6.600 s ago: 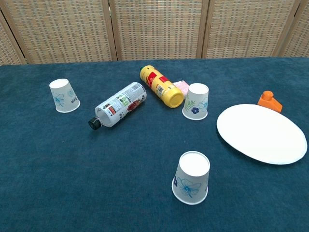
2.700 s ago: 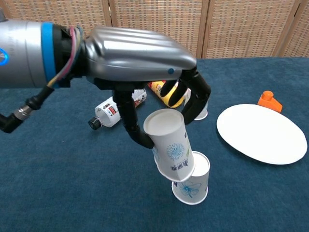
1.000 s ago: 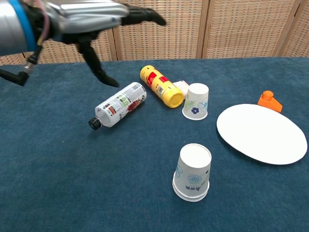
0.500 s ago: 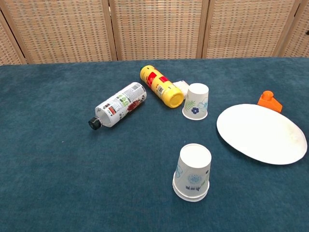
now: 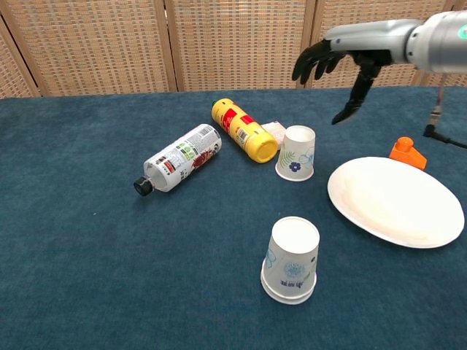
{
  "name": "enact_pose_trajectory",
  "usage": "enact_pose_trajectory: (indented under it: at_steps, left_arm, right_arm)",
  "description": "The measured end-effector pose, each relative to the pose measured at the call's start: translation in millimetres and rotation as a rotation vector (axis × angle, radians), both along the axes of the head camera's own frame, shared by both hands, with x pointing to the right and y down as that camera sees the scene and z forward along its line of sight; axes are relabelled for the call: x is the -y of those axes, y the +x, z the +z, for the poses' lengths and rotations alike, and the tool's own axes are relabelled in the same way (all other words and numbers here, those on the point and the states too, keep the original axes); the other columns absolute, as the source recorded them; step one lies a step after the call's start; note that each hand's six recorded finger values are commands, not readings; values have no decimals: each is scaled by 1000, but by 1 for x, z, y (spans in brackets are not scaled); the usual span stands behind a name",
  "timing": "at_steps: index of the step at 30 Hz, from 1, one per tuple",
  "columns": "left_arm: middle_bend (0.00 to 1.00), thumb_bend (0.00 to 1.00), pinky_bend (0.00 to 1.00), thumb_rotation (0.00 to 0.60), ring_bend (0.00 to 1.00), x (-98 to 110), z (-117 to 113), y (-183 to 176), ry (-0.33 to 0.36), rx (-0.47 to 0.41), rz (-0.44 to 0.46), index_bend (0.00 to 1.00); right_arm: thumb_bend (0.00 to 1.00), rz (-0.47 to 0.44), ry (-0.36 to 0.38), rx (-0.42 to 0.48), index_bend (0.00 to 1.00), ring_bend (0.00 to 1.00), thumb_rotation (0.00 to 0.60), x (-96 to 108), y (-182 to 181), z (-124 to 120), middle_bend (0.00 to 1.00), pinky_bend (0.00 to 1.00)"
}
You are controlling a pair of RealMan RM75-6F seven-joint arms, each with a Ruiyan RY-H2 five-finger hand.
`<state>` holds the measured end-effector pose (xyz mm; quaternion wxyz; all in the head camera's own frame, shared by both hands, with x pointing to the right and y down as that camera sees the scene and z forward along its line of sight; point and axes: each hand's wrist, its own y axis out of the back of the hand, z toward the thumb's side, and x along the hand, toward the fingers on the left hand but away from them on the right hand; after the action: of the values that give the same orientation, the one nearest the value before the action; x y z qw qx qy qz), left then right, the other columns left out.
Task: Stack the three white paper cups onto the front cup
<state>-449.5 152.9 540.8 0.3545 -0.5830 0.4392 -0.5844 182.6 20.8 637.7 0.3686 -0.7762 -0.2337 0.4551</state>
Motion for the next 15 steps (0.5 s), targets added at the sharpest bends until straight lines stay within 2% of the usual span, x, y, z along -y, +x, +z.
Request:
enact_pose_trajectory:
  at_steps: [7,10,15]
  left_arm:
    - [0,0,0,600,0,0,5,-1,-12,-1,16,0]
    - [0,0,0,600,0,1,6,-1,-19,-10,17,0]
    - [0,0,0,600,0,2,5,-1,-18,-23,19,0]
  right_arm:
    - [260,-42,-37,-55,282,274,600,0,-41,38,341,239]
    - [262,-38,-55,-90,289,291,600,-4,-47,57,351,248]
    - [274,-17,-50,-132,297,312,600,-3,-46,72,367,288]
